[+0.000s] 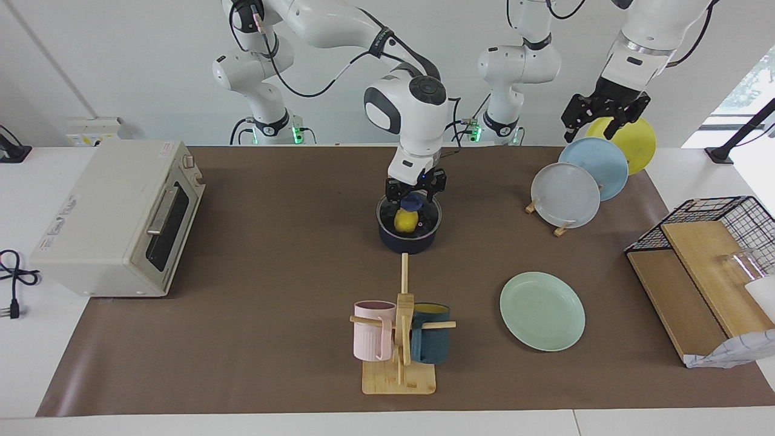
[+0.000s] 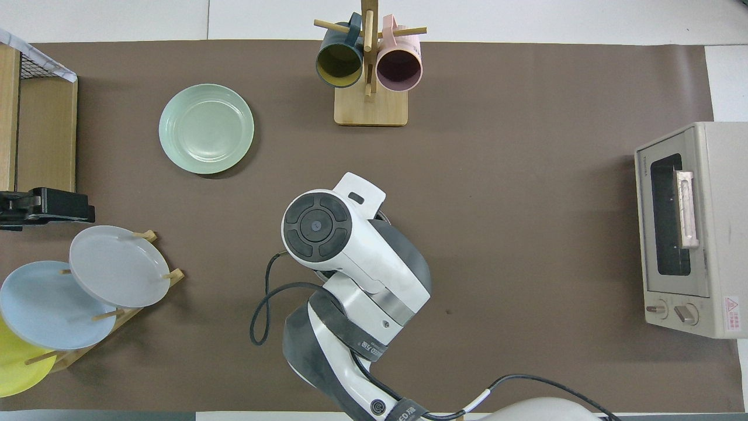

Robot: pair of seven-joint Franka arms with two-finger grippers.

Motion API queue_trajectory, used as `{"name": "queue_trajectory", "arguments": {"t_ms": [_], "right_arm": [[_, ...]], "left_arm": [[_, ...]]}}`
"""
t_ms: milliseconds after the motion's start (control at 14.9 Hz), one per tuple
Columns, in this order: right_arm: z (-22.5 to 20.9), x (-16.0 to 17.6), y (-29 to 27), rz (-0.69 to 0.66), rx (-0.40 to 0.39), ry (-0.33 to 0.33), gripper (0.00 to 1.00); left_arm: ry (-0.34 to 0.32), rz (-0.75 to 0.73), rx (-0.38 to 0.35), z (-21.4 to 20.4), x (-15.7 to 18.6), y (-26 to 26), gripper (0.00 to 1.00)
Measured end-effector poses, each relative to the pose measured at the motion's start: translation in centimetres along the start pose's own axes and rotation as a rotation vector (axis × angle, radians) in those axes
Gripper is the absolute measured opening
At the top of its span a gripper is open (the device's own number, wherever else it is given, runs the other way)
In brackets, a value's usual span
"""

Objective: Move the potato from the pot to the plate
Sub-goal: 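Reach the right gripper over the saucepan and grasp the glass lid knob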

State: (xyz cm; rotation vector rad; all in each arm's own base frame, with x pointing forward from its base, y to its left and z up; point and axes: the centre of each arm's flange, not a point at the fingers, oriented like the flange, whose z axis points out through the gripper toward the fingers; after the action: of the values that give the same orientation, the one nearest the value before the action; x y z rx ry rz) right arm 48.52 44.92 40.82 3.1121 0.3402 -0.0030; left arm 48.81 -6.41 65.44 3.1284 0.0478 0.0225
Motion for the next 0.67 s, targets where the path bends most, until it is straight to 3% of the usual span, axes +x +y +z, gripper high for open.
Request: {"name": "queue_trajectory", "arguments": {"t_ms": [67, 201, 670], "right_arm": [[0.06, -0.18, 0.08, -0.002, -0.002, -0.003, 0.83], [-0.08, -0.31, 0.16, -0.003, -0.003, -0.001, 0.66], [-0.93, -0.08, 0.43, 0.0, 0.003, 0.01, 0.66]], "left_arm": [[0.0, -0.001, 0.0, 0.0, 0.0, -0.01, 1.0], [0.001, -0.001, 0.0, -0.01, 0.01, -0.01, 1.0], [0.002, -0.002, 0.0, -0.02, 0.02, -0.01, 1.0]]}}
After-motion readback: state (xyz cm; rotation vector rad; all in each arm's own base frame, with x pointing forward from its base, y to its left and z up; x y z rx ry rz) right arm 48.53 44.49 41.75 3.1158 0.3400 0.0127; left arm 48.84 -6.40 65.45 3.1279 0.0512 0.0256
